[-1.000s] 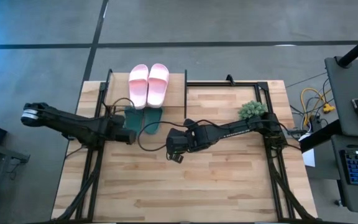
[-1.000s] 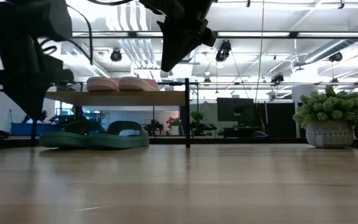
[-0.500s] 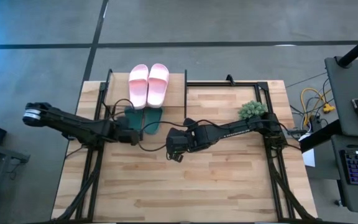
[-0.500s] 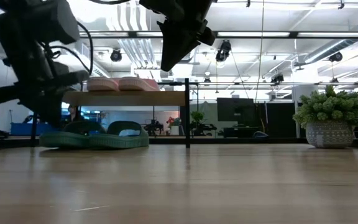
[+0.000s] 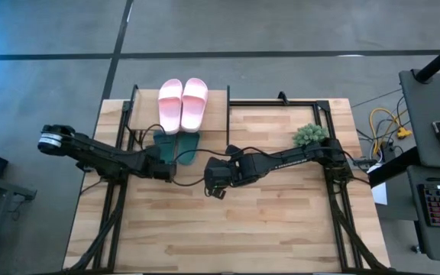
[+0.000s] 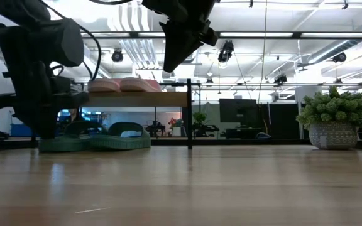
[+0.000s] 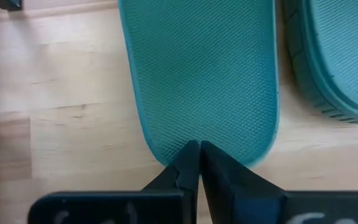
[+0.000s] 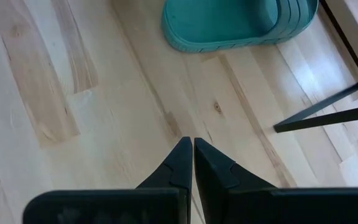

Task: Pick and place slides into the shelf
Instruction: Adjust the green slippers

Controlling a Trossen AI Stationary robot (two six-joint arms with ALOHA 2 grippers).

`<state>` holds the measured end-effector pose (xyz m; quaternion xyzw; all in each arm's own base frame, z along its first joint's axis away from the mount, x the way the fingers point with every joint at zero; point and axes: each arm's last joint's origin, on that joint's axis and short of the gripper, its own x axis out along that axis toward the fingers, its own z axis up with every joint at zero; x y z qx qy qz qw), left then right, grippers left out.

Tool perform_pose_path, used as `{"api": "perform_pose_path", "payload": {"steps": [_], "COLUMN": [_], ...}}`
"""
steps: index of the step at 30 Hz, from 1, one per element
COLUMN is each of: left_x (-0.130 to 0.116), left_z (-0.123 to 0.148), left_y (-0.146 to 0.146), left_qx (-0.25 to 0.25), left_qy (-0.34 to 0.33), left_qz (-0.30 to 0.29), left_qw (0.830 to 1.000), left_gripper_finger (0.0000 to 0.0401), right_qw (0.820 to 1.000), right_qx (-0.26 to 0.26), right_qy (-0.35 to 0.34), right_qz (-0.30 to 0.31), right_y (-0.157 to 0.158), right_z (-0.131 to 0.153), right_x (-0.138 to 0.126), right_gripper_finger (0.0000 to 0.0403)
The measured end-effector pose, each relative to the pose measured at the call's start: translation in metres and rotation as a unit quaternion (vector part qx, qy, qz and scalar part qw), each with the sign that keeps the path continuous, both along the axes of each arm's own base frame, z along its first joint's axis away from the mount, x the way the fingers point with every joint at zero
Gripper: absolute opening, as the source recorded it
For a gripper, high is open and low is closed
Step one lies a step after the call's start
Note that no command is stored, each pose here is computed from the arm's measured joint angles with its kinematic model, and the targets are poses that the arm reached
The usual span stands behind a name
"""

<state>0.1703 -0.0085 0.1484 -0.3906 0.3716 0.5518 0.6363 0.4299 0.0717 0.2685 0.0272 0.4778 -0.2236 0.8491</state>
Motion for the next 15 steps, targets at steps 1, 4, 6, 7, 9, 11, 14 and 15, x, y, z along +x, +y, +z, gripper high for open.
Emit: {"api": "perform_pose_path", "payload": {"steps": [1,4,6,7,9,11,14,15], "left_x": [0.000,-0.001,-0.005,-0.009,-0.012,-0.015,-0.016,-0.016], "left_z": [-0.001,-0.002,-0.001,-0.001,0.000,0.002,0.003,0.005], "left_y": [0.000,0.000,0.002,0.002,0.004,0.006,0.006,0.006], "left_qx": [0.002,0.009,0.020,0.029,0.042,0.053,0.055,0.054], "left_qy": [0.003,0.012,0.031,0.046,0.056,0.063,0.064,0.058], "left_qz": [0.000,0.000,0.000,0.001,0.004,0.007,0.009,0.009], "left_qw": [1.000,1.000,0.999,0.999,0.998,0.997,0.996,0.997], "left_gripper_finger": [0.0004,0.0004,0.0004,0.0004,0.0004,0.0004,0.0004,0.0004], "right_qw": [1.000,1.000,1.000,1.000,1.000,1.000,1.000,1.000], "right_qx": [0.000,0.000,-0.001,-0.001,-0.001,-0.001,-0.002,-0.002], "right_qy": [0.000,0.001,0.003,0.003,0.004,0.004,0.003,0.003], "right_qz": [0.000,0.001,0.001,0.002,0.002,0.002,0.003,0.004], "right_y": [0.000,0.000,0.000,0.000,0.000,0.000,0.000,0.000], "right_z": [0.000,0.000,0.000,0.000,0.000,0.000,0.000,0.000], "right_x": [0.000,0.000,0.000,0.000,0.000,0.000,0.000,0.000], "right_gripper_finger": [0.0009,0.0009,0.0009,0.0009,0.0009,0.0009,0.0009,0.0009]}}
